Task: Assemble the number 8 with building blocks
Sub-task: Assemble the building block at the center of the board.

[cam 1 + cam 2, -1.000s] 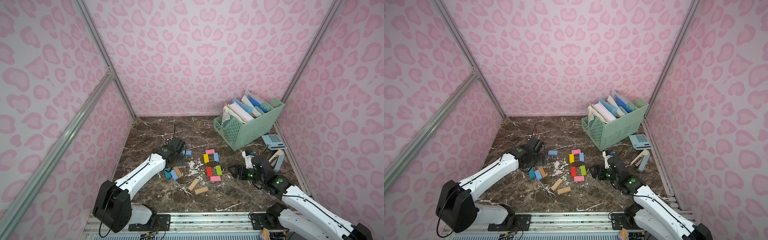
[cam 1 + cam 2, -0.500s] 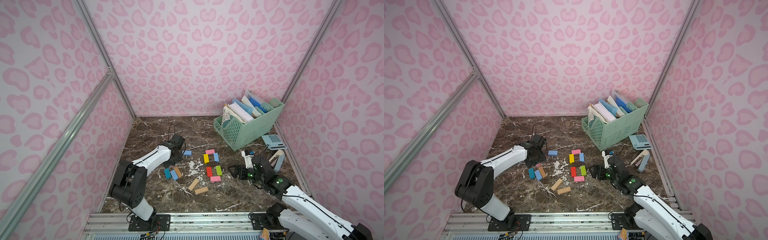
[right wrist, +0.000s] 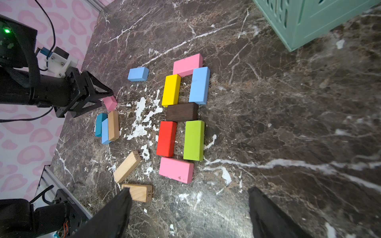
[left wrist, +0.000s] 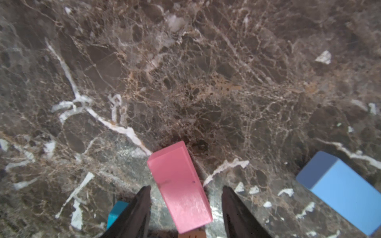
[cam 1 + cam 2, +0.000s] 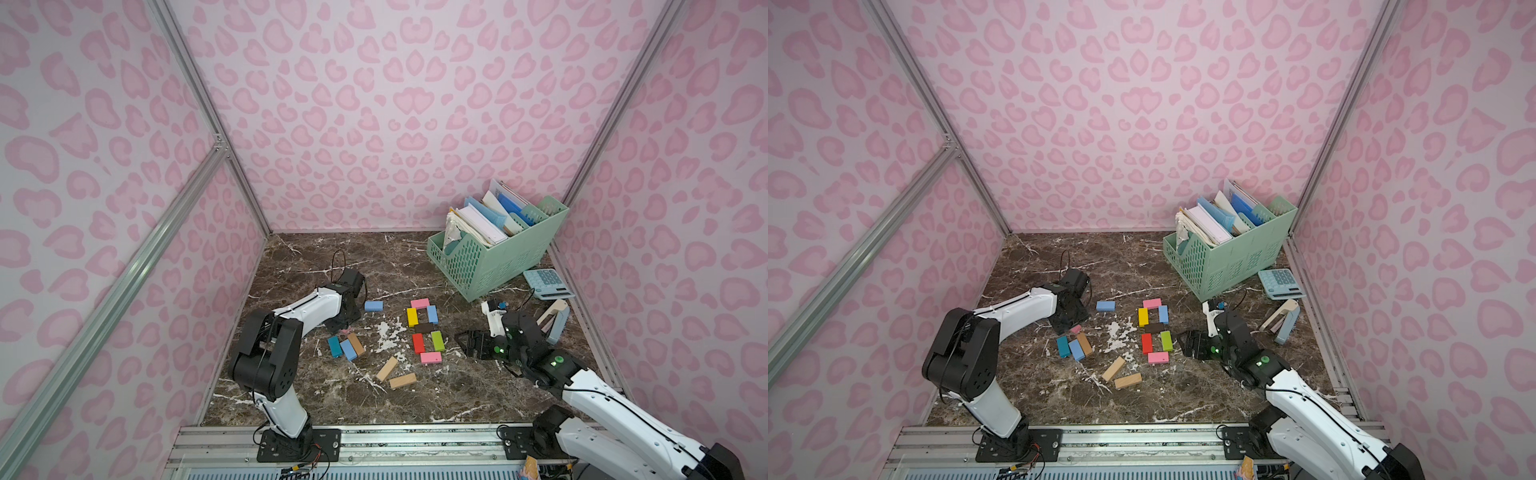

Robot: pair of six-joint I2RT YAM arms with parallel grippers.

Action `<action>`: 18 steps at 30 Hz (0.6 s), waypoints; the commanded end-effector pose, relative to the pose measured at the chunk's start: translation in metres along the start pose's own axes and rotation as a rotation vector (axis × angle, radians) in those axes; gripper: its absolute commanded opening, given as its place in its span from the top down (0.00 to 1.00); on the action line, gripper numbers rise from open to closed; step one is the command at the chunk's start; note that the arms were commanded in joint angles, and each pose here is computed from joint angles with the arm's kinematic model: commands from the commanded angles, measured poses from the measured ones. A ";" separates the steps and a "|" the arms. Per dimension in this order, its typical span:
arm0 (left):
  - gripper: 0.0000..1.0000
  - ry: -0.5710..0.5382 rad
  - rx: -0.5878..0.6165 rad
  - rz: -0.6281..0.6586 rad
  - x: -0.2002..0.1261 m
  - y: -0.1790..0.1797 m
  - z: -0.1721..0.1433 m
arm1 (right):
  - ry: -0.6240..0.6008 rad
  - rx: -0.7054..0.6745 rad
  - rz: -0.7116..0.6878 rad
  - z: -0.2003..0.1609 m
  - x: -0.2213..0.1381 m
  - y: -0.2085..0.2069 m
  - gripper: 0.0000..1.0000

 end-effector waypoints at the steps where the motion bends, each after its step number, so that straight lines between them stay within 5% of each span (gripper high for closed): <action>1: 0.45 0.006 -0.005 -0.009 0.004 -0.002 0.001 | -0.013 -0.012 0.013 0.002 0.000 0.002 0.10; 8: 0.61 0.020 0.033 -0.019 0.008 -0.006 0.002 | -0.014 -0.007 0.010 0.001 0.000 0.000 0.10; 18: 0.88 0.114 0.249 -0.140 0.012 -0.030 -0.005 | -0.014 -0.005 0.005 0.000 0.000 -0.001 0.10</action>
Point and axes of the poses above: each gripper's point midway between its finger pads, its own x axis out along the fingers, its own y axis along the line the jaws close on, z = x × y, the point moved 4 cm from there along -x, back along the fingers, and after that the axes turned 13 degrees about x, right-handed, at the moved point
